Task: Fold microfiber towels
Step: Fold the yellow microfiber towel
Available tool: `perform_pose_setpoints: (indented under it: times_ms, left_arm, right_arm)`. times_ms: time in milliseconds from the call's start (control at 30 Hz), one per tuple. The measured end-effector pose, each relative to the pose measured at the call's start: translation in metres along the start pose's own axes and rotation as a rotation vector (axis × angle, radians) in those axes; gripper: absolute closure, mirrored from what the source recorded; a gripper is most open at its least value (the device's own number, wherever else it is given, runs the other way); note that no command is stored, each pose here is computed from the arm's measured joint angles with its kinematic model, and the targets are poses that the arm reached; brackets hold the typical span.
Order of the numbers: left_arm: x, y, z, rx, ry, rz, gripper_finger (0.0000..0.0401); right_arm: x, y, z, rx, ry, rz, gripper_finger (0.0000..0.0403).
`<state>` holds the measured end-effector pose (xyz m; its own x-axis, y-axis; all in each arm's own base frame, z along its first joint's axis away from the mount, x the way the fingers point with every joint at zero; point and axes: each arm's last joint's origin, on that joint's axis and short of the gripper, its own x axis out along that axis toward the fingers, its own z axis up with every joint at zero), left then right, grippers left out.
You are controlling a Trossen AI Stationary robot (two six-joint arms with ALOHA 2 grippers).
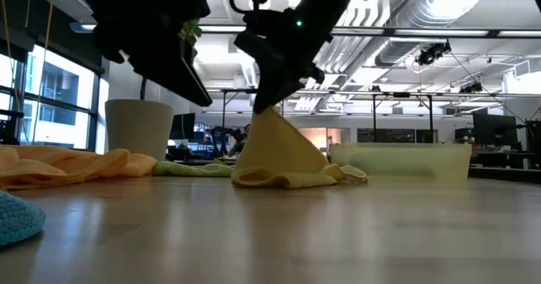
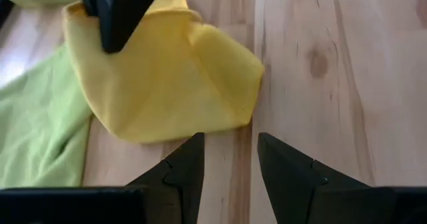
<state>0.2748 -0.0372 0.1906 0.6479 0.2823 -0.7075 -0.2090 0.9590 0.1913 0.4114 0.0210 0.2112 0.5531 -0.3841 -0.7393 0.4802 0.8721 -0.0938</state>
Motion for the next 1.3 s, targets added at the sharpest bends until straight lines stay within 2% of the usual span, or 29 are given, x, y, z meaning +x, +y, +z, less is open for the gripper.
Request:
perform_pose_setpoints:
  times_ms: [100, 233, 367, 467, 633, 767, 900, 1000, 1100, 1300]
  left_arm:
    - [-0.001, 0.0, -0.004, -0.006, 0.035, 0.003, 0.0272]
    - [-0.001, 0.0, -0.005, -0.002, 0.049, 0.005, 0.0272]
    - [0.0, 0.0, -0.005, -0.003, 0.048, 0.005, 0.0272]
    - [0.0, 0.0, -0.005, -0.009, 0.048, 0.005, 0.0272]
    - [0.0, 0.0, -0.005, -0.023, 0.045, 0.005, 0.0272]
    - [0.0, 0.0, -0.005, -0.032, 0.044, 0.005, 0.0272]
    - [0.0, 0.0, -0.005, -0.038, 0.043, 0.004, 0.0272]
    - [0.0, 0.0, -0.004, -0.04, 0.041, 0.004, 0.0272]
    - [0.0, 0.0, -0.004, -0.048, 0.041, 0.004, 0.0272]
    - [0.0, 0.0, -0.004, -0.052, 0.042, -0.003, 0.0272]
  right_arm:
    - [0.003, -0.004, 0.005, -0.014, -0.01, 0.038, 0.0377]
    - [-0.006, -0.013, 0.011, -0.05, -0.005, 0.062, 0.0319]
    - [-0.03, -0.024, 0.015, -0.1, 0.01, 0.055, 0.0261]
    - [-0.055, -0.037, 0.012, -0.134, 0.071, 0.034, 0.0236]
    - [-0.08, -0.053, -0.008, -0.238, 0.243, -0.016, 0.0233]
    - [-0.07, -0.059, -0.049, -0.295, 0.326, -0.034, 0.0242]
    - [-0.05, -0.064, -0.083, -0.312, 0.247, 0.002, 0.0252]
    - [-0.036, -0.064, -0.102, -0.388, 0.164, 0.036, 0.0257]
    - [-0.026, -0.068, -0.118, -0.445, 0.143, 0.045, 0.0259]
    - [-0.012, -0.08, -0.134, -0.38, 0.107, 0.101, 0.0259]
